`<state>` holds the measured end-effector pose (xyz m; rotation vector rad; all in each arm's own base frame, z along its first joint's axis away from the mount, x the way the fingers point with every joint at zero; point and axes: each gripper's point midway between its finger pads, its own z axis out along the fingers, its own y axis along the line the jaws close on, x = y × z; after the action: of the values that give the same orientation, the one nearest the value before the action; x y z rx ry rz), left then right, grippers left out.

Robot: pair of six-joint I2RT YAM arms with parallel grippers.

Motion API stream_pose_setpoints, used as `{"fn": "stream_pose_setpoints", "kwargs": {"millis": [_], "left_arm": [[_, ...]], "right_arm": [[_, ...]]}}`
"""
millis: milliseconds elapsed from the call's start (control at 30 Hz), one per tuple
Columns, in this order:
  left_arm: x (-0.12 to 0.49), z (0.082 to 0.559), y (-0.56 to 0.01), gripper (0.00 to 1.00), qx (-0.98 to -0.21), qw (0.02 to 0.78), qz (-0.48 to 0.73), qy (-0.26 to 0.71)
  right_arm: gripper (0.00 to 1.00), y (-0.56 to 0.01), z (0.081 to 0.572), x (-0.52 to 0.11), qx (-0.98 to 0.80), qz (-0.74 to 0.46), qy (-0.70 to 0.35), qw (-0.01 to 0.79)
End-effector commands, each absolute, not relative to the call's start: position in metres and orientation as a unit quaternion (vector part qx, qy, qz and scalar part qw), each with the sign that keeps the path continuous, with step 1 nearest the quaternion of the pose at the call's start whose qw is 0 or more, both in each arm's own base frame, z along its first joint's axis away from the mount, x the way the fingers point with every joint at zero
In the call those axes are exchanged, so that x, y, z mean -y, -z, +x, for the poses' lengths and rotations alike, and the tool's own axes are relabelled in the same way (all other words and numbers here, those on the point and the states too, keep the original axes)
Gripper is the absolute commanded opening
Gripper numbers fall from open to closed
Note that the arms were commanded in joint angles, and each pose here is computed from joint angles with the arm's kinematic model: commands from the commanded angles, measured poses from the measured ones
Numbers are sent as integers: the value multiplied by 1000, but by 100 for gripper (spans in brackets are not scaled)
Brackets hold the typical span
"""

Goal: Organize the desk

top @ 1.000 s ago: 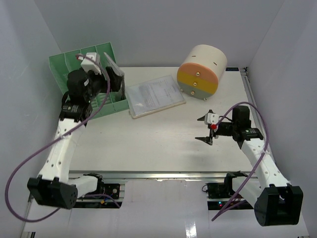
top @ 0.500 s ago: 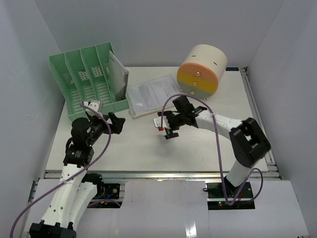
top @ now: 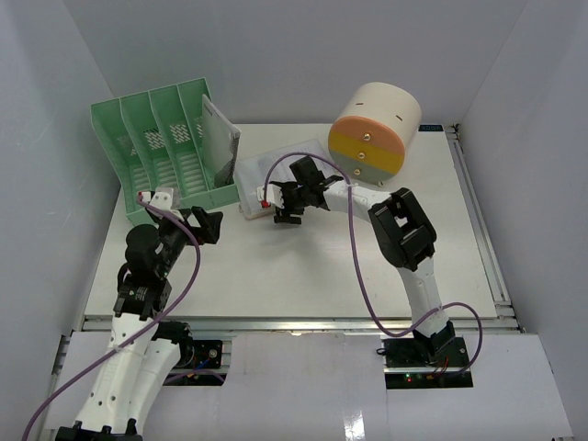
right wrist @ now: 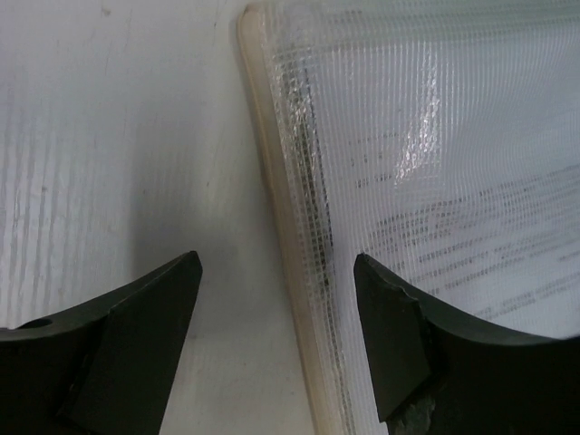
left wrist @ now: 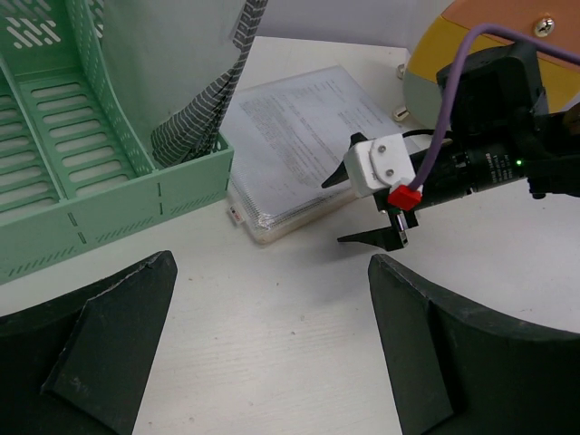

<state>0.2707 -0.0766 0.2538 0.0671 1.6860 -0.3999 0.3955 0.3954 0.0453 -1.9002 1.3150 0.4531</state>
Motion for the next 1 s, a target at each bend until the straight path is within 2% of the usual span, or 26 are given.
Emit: {"fn": "stream_pose_setpoints", "kwargs": {"millis": [0,100,167,467,567,633,833,967], "left_arm": [[72,269,-268,98,-727,665,26,168],[74,269,-268,98,-727,665,29,172],[77,267,-271,98,-722,667,35,181],[104,252,-286,98,-687,675,67,259],[118,248,-282,98,-687,654,61,312],[128,242,-279,98,-681,639,53,355],[133,230,-273,98,-673,618,10,406],[129,228,-246,98,-689,579,-65,431]], "right_arm": [[73,-44,411,-400,-542,-728,-174,381],[66,-35,413,-398,-552,-726,-176,371],[54,-29,413,-394,-560,-723,-179,362],[26,-12,397,-374,-569,-730,-197,323],[18,-12,388,-369,-570,-732,-202,313],[9,-13,388,-365,-577,-729,-195,314],[8,-22,385,-362,-607,-697,-196,328],[8,-49,370,-362,-610,-672,-224,355]]}}
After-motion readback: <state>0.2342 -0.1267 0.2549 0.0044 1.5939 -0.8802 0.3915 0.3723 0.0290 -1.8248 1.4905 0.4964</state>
